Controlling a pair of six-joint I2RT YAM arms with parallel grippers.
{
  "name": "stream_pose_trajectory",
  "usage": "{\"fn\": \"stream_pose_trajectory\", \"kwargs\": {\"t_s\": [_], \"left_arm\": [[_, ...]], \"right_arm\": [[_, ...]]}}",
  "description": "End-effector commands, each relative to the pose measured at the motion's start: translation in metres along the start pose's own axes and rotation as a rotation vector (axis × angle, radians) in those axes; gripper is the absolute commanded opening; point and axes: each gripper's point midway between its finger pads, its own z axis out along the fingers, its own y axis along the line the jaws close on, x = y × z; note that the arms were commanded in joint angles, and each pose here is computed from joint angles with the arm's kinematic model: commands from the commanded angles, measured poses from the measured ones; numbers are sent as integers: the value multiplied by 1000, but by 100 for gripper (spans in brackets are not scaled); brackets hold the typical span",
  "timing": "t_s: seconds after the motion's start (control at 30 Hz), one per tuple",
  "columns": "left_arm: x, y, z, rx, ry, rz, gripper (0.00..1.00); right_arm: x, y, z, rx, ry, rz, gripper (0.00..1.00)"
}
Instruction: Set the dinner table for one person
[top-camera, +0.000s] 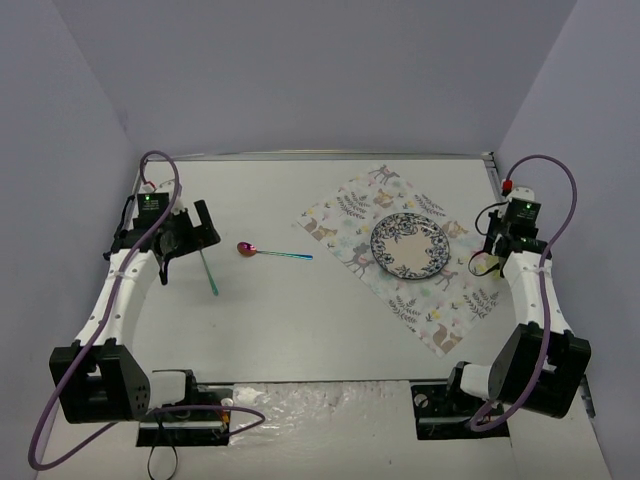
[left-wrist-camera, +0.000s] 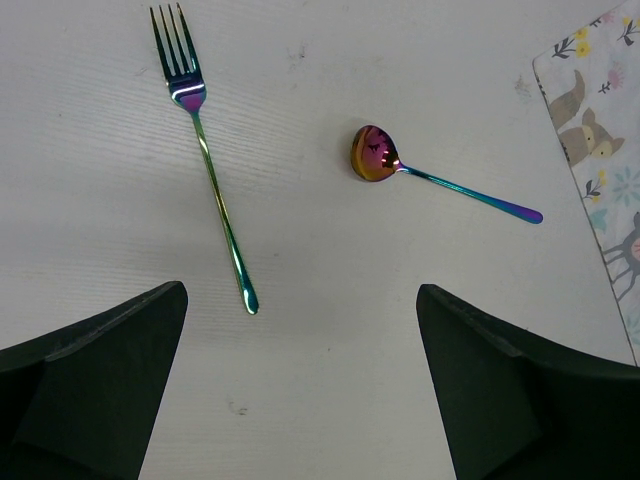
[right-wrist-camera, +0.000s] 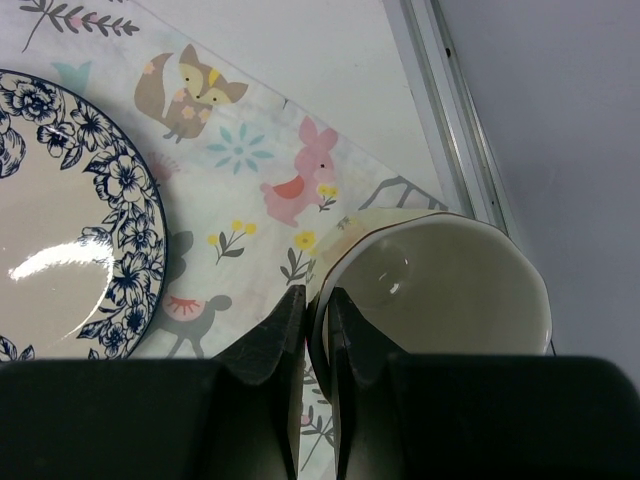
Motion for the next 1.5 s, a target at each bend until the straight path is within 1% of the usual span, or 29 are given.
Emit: {"fn": "stream_pose_trajectory", "kwargs": {"t_s": [0.0, 0.3, 0.53, 0.7, 0.87, 0.97, 1.3, 1.37, 1.47], "left_arm": [[-14, -3, -1, 1, -60, 39, 97], [-13, -3, 0, -8, -55, 50, 97], [-14, -1, 0, -19, -61, 59, 97], [-14, -1, 0, -19, -63, 60, 97], [-15, -1, -1, -21, -69, 64, 97], [-15, -1, -1, -20, -67, 64, 97], [-16, -1, -4, -21, -78, 66, 97], [-16, -1, -4, -22, -78, 66, 97], [-16, 0, -4, -24, -80, 68, 97]], "right_arm": [[-41, 0, 2, -34, -147, -38, 0], [-43, -3, 7, -49, -135, -36, 0], [-34, -5, 15, -45, -102, -29, 0], [-30, -13, 18, -4, -89, -31, 3], [-26, -12, 20, -3, -83, -19, 3], [-29, -14, 23, 10, -102, -10, 3], [-15, -14, 32, 19, -83, 23, 5], [-15, -14, 32, 22, -85, 28, 6], [-14, -15, 32, 28, -81, 30, 10]]}}
